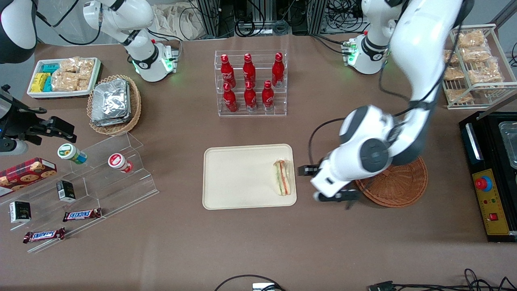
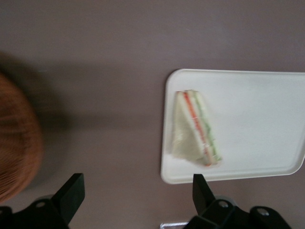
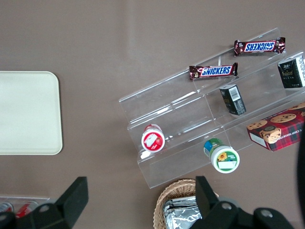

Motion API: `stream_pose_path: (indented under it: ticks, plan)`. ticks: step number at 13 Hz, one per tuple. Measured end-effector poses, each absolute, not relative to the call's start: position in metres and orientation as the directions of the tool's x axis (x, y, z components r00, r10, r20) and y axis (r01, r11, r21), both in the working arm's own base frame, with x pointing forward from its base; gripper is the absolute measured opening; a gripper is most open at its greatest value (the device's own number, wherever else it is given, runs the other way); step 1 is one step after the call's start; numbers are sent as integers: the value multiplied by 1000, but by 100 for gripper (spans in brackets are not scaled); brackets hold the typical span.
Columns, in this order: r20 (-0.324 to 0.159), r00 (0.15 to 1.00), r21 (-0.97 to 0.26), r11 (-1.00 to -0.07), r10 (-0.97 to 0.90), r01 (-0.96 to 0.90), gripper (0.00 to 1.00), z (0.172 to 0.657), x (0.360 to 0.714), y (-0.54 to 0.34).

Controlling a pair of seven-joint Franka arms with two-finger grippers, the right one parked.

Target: Place sandwich from basket to tray

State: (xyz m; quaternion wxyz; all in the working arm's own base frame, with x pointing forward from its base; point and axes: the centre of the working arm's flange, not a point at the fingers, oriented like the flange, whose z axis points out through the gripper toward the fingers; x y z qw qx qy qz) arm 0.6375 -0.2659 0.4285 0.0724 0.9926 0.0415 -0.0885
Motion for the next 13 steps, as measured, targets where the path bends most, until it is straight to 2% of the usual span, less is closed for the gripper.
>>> stream_pose_path:
  ticks: [3, 6, 8, 13]
  plan:
    - [-192, 970, 71, -984, 146, 162, 100, 524, 617, -177]
    - [-220, 973, 32, -996, 75, 84, 100, 580, 584, -124]
    - [-229, 973, 17, -999, 24, 29, 100, 589, 575, -100]
    - [-267, 963, -44, -997, -44, -57, 100, 557, 566, -90]
